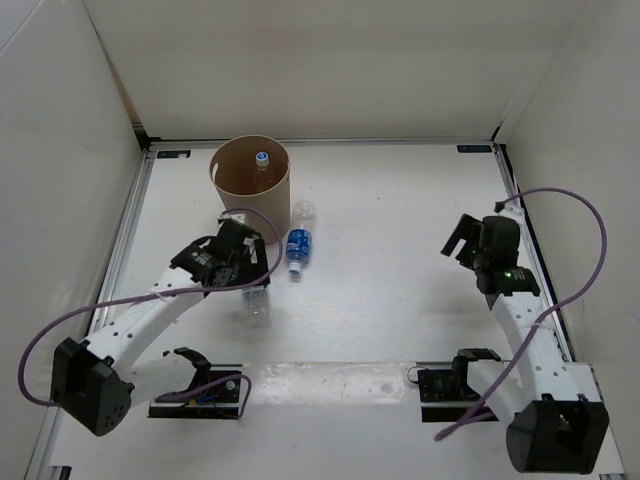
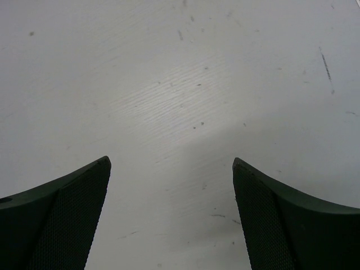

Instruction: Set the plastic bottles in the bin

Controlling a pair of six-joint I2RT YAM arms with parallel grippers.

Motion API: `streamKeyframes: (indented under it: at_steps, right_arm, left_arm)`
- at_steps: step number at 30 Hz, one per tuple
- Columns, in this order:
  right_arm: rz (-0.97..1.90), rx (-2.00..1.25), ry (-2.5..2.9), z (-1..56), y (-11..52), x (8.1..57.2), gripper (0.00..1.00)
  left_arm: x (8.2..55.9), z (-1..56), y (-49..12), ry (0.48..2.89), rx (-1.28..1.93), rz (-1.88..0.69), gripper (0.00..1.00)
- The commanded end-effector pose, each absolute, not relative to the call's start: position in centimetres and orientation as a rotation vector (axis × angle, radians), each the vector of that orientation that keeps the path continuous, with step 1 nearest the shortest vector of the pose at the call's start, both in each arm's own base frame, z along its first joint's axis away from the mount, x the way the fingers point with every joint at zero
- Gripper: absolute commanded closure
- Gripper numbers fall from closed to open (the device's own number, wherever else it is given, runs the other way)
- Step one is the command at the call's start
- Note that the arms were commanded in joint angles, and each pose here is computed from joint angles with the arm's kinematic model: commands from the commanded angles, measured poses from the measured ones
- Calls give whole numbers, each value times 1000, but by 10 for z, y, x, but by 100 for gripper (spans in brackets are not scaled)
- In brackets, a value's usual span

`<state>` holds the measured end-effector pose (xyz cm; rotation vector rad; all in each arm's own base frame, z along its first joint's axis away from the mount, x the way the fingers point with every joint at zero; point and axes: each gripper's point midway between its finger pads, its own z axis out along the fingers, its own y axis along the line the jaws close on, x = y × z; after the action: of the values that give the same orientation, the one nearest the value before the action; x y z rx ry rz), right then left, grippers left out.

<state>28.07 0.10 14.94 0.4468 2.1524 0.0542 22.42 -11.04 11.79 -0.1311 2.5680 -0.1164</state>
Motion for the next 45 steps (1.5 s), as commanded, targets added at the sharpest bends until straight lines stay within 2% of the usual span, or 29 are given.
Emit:
streamKeyframes:
  at_steps: [1, 9, 17, 22, 26, 29, 34, 38, 45]
  right_arm:
    - [146, 577, 2055, 152, -21, 288, 10]
    - [316, 620, 1992, 146, -31, 287, 10]
    - [258, 523, 2056, 145, -8, 295, 10]
    - [218, 495, 2062, 147, -3, 299, 10]
    - [215, 495, 2068, 146, -3, 299, 10]
    - [215, 494, 2063, 147, -4, 300, 10]
    - [217, 493, 2061, 148, -3, 300, 10]
    - [211, 480, 2065, 149, -1, 300, 10]
    - [162, 422, 2069, 153, 13, 301, 10]
  left_arm:
    - [236, 114, -123, 2502, -138, -98, 1]
    - [237, 76, -122, 2575, -140, 29, 1]
    - [237, 35, -127, 2668, -125, 82, 1]
    - [238, 42, -133, 2656, -126, 90, 19]
    - [235, 88, -133, 2548, -102, 78, 39]
    - [239, 141, -130, 2438, -112, 68, 45]
    - [228, 251, -116, 2187, -112, -36, 45]
    - [224, 314, -86, 2002, -123, -19, 46]
    - [248, 439, -80, 1677, -129, -33, 47]
